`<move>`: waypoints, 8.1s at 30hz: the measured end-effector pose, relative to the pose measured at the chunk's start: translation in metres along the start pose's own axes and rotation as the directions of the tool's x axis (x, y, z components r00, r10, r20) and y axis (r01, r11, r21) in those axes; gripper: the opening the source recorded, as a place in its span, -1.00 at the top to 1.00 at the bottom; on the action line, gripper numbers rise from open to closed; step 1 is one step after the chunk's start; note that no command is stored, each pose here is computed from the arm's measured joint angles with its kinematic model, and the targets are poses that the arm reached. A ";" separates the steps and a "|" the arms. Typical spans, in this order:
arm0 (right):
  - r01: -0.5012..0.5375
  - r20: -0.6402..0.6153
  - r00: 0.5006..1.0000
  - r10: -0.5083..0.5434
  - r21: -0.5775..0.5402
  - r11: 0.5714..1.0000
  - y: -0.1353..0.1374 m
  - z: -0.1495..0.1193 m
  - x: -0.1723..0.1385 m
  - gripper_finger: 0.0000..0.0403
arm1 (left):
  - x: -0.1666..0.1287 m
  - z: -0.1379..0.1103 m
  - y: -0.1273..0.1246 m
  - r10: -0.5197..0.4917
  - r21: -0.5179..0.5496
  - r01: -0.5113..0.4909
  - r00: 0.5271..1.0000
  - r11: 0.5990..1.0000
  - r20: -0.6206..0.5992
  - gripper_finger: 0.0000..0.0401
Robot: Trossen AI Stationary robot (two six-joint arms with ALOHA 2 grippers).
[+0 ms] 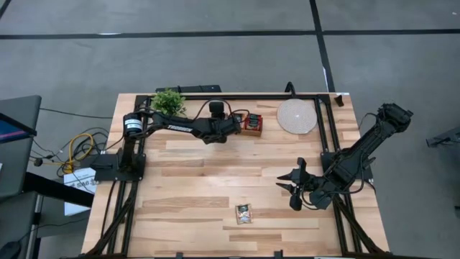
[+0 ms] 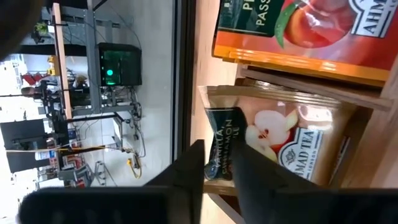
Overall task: Pick & Place Tea
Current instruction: Put the brown tea bag into the left section of the wooden organizer
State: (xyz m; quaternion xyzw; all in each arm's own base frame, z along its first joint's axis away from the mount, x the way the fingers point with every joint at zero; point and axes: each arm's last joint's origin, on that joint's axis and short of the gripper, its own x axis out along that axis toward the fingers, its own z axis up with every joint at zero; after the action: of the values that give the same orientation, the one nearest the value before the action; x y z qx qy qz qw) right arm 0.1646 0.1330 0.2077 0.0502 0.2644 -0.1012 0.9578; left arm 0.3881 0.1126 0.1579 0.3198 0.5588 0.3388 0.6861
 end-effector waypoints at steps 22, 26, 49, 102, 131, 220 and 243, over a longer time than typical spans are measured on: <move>0.000 0.000 1.000 0.000 0.000 1.000 0.000 0.000 0.000 0.55 | -0.017 0.002 -0.007 0.139 0.053 -0.137 0.990 0.989 -0.037 0.24; 0.000 0.000 1.000 0.000 0.000 1.000 0.000 0.000 0.000 0.55 | -0.029 0.002 0.002 0.221 0.071 -0.217 0.974 0.974 -0.055 0.24; -0.005 -0.006 1.000 0.005 0.006 1.000 0.000 0.000 0.000 0.55 | -0.199 0.009 -0.042 -0.756 0.078 0.842 0.434 0.534 0.490 0.24; -0.276 -0.455 0.867 0.203 -0.100 0.956 0.077 0.015 0.155 0.55 | -0.218 -0.110 -0.050 -0.543 -0.276 0.709 0.685 0.649 0.485 0.25; -0.236 -0.458 0.863 0.212 0.005 0.972 0.059 0.011 0.205 0.55 | -0.219 -0.119 -0.056 -0.543 -0.267 0.727 0.662 0.632 0.517 0.25; -0.125 -0.184 0.980 0.070 -0.302 0.945 0.065 0.068 0.043 0.55 | -0.127 -0.045 -0.105 -0.682 -0.272 0.737 0.676 0.619 0.279 0.00; -0.130 -0.166 0.982 0.084 -0.288 0.949 0.067 0.070 0.043 0.55 | -0.117 -0.050 -0.117 -0.704 -0.301 0.720 0.687 0.625 0.183 0.44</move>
State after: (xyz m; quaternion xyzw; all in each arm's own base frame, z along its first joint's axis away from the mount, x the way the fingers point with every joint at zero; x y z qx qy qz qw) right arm 0.2498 0.1803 0.2483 -0.0727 0.3457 -0.0038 0.9355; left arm 0.3342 -0.0471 0.1179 -0.0461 0.5535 0.1256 0.8220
